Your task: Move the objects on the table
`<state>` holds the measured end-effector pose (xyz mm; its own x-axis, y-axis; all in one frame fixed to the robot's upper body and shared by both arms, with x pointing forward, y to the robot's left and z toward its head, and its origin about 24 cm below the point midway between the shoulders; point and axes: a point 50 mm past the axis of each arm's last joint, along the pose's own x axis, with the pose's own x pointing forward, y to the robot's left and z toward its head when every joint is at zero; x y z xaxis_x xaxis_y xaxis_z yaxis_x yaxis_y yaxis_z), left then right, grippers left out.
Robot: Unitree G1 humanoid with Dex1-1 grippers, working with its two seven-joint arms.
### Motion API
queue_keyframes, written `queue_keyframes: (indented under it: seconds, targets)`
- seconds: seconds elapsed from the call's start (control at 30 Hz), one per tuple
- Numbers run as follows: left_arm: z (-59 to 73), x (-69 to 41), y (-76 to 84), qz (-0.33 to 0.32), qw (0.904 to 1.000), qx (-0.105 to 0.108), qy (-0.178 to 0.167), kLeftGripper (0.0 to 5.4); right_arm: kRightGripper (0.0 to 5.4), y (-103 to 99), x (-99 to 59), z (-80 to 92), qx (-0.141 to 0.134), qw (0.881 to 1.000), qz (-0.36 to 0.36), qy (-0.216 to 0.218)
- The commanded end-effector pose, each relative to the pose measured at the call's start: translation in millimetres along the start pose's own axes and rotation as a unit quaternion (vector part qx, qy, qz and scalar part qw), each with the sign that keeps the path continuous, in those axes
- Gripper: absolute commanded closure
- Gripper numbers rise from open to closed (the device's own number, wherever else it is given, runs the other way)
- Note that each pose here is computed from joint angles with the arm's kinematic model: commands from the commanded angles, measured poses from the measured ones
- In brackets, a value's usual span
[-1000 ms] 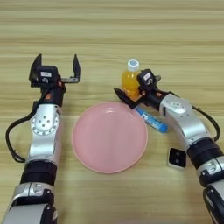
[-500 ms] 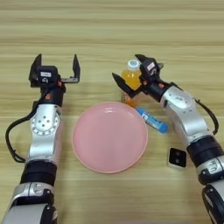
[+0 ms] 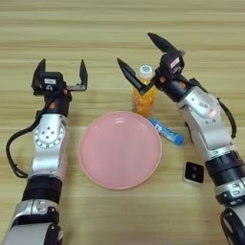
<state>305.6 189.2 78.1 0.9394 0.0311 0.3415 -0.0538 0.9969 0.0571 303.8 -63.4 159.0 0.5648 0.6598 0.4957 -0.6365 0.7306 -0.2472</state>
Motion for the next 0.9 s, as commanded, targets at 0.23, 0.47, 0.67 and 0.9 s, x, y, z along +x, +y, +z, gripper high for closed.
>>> queue_keyframes:
  seconds: [0.23, 0.47, 0.67, 0.9]
  targets:
    - [-0.6, -0.1, -0.3, 0.003, 1.0000, -0.007, 0.001, 0.00, 0.03, -25, -11.8, 46.5, -0.023, 0.994, -0.057, -0.087]
    - [1.0, 0.9, 1.1, 0.004, 1.0000, -0.003, -0.003, 0.00, 0.03, -51, -36.0, 65.3, -0.051, 0.986, -0.123, -0.097]
    - [2.7, 2.2, 5.5, 0.007, 0.9999, 0.004, -0.007, 0.00, 0.03, -71, -63.5, 59.8, -0.091, 0.976, -0.189, -0.063]
    - [3.5, 1.9, 8.1, 0.009, 0.9999, 0.008, -0.009, 0.00, 0.03, -81, -89.1, 44.2, -0.119, 0.964, -0.237, -0.020]
